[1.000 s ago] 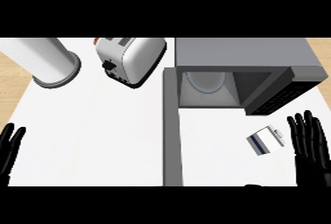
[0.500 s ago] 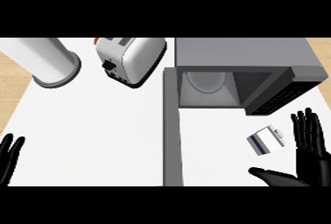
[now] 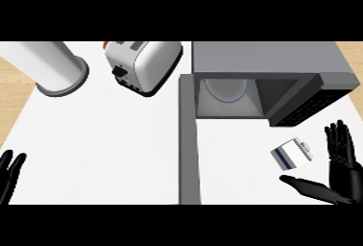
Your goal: Pick up the milk, place it into the microwave and close the microwave
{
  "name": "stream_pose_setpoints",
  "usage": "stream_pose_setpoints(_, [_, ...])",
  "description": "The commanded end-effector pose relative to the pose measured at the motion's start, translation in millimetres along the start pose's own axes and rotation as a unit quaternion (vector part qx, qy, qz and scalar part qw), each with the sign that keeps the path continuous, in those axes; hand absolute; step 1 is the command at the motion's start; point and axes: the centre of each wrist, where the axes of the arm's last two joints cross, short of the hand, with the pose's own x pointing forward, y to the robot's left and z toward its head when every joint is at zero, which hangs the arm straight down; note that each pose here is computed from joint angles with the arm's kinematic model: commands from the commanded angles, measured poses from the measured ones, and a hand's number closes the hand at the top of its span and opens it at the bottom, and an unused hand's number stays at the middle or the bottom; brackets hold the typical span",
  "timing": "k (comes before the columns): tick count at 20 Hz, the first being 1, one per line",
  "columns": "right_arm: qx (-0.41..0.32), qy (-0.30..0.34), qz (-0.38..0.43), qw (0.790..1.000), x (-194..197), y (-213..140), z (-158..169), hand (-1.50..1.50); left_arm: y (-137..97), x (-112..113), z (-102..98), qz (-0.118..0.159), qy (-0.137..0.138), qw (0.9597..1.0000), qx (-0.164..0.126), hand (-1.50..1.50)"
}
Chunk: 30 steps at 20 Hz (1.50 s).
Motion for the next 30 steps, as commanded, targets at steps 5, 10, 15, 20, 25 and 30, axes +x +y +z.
stream_pose_setpoints(5, [0.020, 0.032, 0.012, 0.999, -32, -23, 5, -1.50, 5, -3, 3, -0.008, 0.001, 0.9999, 0.007, -1.50])
stream_pose_setpoints(10, [0.031, 0.038, 0.010, 0.999, -55, -27, -12, -1.50, 2, -20, 10, 0.010, 0.003, 0.9997, 0.020, -1.50])
stream_pose_setpoints(15, [0.025, 0.051, 0.027, 0.998, -75, -39, 0, -1.50, 24, -2, 9, 0.001, -0.001, 1.0000, 0.010, -1.50])
stream_pose_setpoints(20, [0.019, 0.061, 0.031, 0.997, -96, -29, 19, -1.50, -8, -8, 5, 0.000, -0.005, 1.0000, 0.007, -1.50])
stream_pose_setpoints(25, [0.050, 0.079, 0.010, 0.996, -100, -46, 13, -1.50, 11, -6, 10, 0.003, -0.004, 0.9999, 0.013, -1.50])
stream_pose_setpoints(30, [0.057, 0.098, -0.020, 0.993, -107, -40, 10, -1.50, 10, -14, 1, 0.001, 0.004, 1.0000, -0.001, -1.50])
